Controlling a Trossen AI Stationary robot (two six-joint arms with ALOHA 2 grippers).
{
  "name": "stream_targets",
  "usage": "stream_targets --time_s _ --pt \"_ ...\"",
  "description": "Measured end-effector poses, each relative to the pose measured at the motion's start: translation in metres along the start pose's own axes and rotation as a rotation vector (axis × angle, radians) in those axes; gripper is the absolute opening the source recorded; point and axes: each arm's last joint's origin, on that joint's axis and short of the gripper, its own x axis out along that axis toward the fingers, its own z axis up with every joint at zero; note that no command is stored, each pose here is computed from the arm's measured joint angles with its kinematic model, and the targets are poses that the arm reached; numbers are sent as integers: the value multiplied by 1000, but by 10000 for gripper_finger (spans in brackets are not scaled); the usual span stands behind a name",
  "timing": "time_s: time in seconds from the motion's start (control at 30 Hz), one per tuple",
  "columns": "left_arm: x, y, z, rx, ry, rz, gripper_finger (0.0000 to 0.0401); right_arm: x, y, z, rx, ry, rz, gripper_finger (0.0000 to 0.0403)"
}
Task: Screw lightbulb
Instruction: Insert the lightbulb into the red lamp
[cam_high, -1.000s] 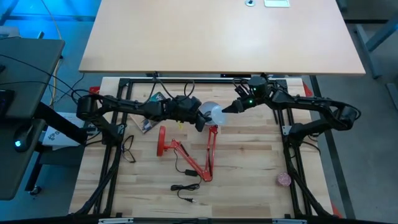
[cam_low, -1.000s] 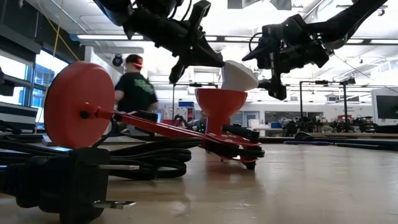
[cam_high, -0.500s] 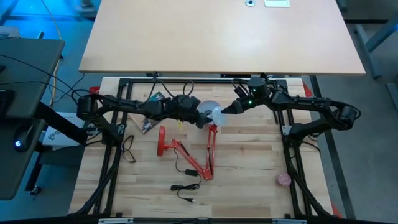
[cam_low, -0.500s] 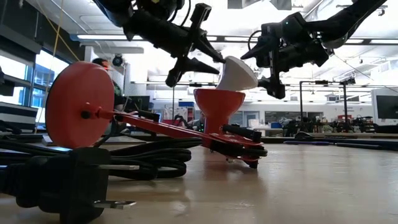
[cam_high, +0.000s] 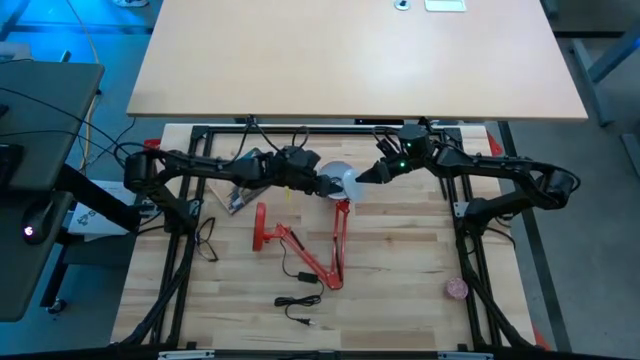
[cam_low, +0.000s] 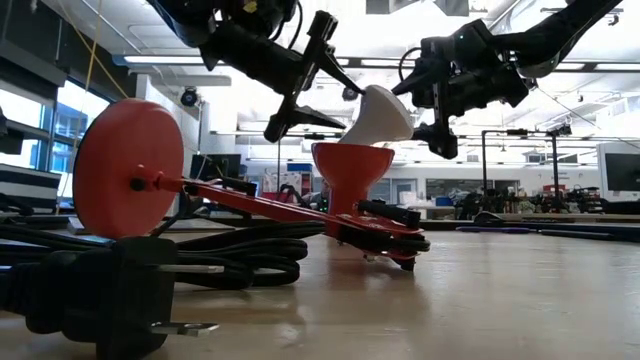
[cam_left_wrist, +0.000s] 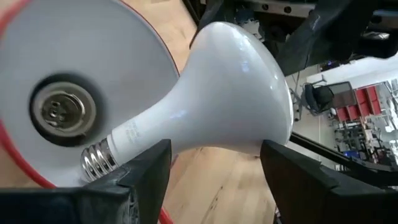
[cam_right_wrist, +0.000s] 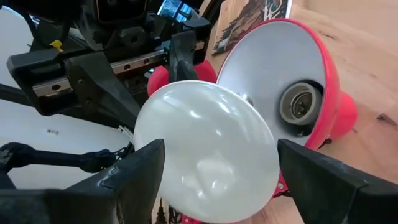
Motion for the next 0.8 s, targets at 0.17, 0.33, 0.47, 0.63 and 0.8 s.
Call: stream_targets --time_s 0.17,0.33,0.47,0.63,0.8 --pt "-1 5 5 22 -34 40 231 0 1 1 -12 -15 2 302" --pt "-3 13 10 28 -50 93 228 -1 1 2 -20 -17 3 302" --pt "-4 15 19 -5 -85 77 228 -1 0 1 -19 -14 -5 302" --pt "-8 17 28 2 -94 42 228 -1 2 2 -29 -23 -1 302" --pt "-9 20 28 -23 -64 51 227 0 2 2 -18 -24 4 302"
